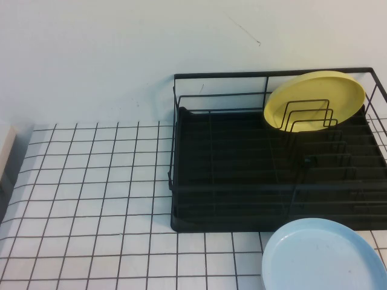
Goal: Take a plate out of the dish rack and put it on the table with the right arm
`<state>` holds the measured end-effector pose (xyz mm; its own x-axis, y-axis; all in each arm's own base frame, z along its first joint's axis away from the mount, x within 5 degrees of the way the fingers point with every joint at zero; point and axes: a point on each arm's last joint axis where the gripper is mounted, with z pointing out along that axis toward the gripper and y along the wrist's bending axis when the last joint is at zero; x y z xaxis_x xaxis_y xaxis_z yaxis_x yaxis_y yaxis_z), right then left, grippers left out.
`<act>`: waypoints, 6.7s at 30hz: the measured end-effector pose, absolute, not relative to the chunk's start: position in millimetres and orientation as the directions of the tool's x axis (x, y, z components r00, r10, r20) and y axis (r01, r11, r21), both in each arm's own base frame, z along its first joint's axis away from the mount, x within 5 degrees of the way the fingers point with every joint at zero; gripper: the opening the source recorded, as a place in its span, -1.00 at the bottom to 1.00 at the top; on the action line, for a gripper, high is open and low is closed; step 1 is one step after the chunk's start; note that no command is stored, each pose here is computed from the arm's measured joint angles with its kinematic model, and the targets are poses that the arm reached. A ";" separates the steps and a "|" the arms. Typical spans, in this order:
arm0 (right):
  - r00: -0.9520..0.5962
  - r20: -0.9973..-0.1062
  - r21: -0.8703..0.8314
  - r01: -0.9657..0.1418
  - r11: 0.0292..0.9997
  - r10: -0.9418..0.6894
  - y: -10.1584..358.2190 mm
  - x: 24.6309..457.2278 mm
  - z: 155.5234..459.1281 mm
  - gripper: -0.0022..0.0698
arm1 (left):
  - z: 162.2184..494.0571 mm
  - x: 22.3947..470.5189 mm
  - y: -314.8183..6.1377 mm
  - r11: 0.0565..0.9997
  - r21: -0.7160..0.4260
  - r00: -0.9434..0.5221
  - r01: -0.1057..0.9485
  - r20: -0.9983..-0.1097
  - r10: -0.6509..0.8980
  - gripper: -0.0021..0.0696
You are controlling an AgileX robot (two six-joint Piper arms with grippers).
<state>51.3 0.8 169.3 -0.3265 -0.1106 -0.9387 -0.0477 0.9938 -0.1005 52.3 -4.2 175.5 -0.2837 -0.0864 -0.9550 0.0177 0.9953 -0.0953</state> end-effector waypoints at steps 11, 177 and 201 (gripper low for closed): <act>-0.326 -0.939 -0.100 -0.048 0.994 -0.111 0.8 51.3 169.3 -0.95 | 175.5 52.3 -4.2 0.996 -0.091 -0.284 0.019 -0.955 -0.082 -0.95; 0.032 -0.679 -0.656 -0.476 0.586 -0.734 63.4 361.6 366.5 -0.75 | 175.5 52.3 -4.2 0.996 -0.091 -0.284 0.019 -0.955 -0.082 -0.95; -0.786 -0.487 0.144 -0.501 0.853 -0.380 43.0 149.8 286.5 -0.75 | 175.5 52.3 -4.2 0.996 -0.091 -0.284 0.019 -0.955 -0.082 -0.95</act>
